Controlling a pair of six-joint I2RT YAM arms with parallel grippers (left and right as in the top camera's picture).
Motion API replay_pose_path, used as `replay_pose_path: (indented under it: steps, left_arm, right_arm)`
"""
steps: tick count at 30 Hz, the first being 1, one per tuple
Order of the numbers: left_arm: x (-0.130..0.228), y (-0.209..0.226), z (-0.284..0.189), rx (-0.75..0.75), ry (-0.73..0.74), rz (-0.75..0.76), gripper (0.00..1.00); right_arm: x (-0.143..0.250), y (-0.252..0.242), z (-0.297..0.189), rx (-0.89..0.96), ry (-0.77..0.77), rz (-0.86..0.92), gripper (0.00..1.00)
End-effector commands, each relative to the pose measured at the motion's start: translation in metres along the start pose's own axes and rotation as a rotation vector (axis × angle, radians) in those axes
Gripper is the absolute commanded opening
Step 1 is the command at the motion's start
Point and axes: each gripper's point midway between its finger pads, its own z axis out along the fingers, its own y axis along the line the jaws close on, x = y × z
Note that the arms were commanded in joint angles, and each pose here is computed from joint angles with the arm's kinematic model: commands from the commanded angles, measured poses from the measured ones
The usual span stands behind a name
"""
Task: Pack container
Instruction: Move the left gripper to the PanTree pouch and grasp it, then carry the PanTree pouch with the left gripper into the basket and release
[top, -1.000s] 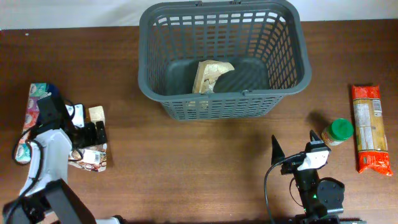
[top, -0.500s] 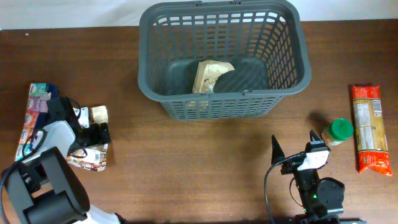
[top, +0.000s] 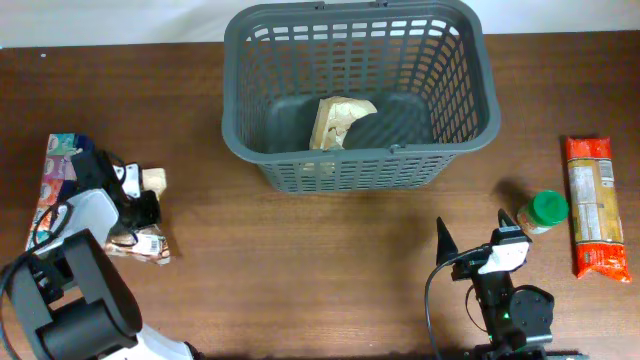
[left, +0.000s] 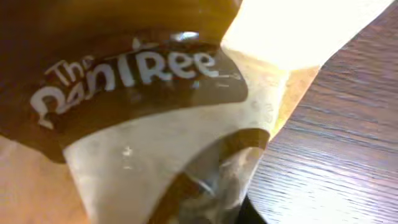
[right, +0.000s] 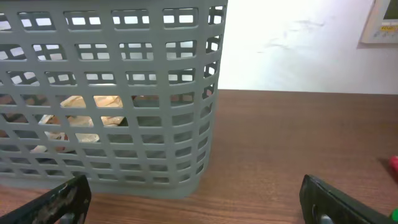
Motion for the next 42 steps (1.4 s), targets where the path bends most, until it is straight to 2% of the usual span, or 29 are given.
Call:
replay_pose_path:
  steps: [1, 6, 12, 19, 25, 29, 32, 42]
  left_arm:
    - [0.040, -0.014, 0.028, 0.071, 0.132, -0.010, 0.02]
    - [0.031, -0.025, 0.024, 0.139, 0.109, -0.014, 0.02]
    - [-0.002, -0.026, -0.003, 0.170, 0.071, -0.013, 0.02]
    - [-0.074, -0.024, -0.080, 0.187, -0.105, 0.006, 0.02]
    - [-0.120, -0.026, -0.160, 0.192, -0.295, 0.014, 0.02]
    - [-0.145, -0.061, -0.231, 0.310, -0.475, 0.100, 0.02]
    - [-0.154, -0.088, -0.271, 0.344, -0.566, 0.171, 0.02]
    - [-0.157, -0.219, -0.385, 0.497, -0.828, 0.482, 0.02]
  right_arm:
    - [0.001, 0.000, 0.000, -0.001, -0.004, 0.000, 0.99]
    - [0.001, 0.000, 0.000, -0.001, -0.004, 0.000, 0.99]
    - [0.001, 0.000, 0.000, -0.001, -0.004, 0.000, 0.99]
    - [0.001, 0.000, 0.000, -0.001, -0.004, 0.000, 0.99]
    - [0.001, 0.000, 0.000, -0.001, -0.004, 0.000, 0.99]
    - [0.001, 0.000, 0.000, -0.001, -0.004, 0.000, 0.99]
    - [0.001, 0.000, 0.000, -0.001, -0.004, 0.000, 0.99]
    - [0.001, 0.000, 0.000, -0.001, -0.004, 0.000, 0.99]
